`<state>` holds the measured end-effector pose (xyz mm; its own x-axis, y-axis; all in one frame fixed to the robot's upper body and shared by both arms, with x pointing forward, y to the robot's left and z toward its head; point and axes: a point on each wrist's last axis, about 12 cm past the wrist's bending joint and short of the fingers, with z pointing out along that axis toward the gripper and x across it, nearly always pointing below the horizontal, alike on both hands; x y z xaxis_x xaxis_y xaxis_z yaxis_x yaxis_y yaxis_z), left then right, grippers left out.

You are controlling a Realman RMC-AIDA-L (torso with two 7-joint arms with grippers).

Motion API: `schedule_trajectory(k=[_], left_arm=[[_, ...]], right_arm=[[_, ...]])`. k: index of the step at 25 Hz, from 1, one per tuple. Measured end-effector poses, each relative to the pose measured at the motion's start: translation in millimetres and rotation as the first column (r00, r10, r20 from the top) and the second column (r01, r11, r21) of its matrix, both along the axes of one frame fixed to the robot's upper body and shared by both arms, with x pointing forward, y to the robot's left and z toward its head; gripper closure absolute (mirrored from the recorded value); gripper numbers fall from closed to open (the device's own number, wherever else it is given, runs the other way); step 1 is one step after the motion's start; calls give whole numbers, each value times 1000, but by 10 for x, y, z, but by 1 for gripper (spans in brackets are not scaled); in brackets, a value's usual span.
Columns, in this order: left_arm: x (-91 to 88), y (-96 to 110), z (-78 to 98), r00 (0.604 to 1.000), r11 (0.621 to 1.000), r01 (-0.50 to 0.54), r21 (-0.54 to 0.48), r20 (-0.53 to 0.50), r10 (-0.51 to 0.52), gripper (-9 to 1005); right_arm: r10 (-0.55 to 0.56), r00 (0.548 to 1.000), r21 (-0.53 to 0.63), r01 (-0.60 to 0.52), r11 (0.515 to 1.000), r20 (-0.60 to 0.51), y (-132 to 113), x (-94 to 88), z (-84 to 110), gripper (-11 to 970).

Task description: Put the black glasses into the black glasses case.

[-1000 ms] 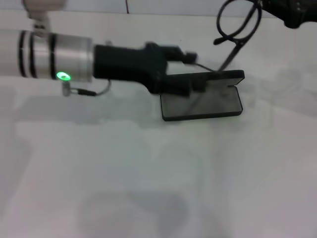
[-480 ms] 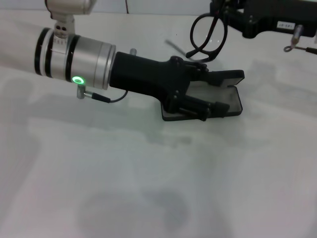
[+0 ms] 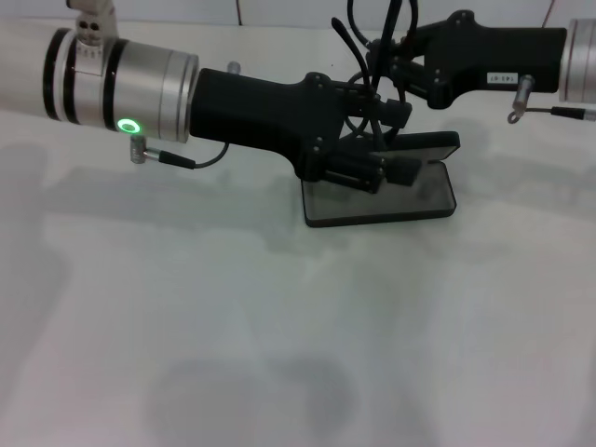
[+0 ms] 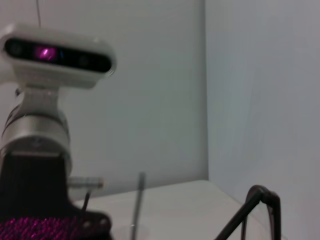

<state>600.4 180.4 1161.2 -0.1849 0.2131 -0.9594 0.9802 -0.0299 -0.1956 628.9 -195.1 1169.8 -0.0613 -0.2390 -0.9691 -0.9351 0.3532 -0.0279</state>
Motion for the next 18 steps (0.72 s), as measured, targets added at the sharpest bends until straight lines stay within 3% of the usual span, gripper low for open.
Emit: schedule_trajectory(k=[18], left_arm=[[60,72,45,999,999,-41,-5,10,41,198]], right_arm=[[100,995,-75,-101,992,-14,89,-98,-57,855]])
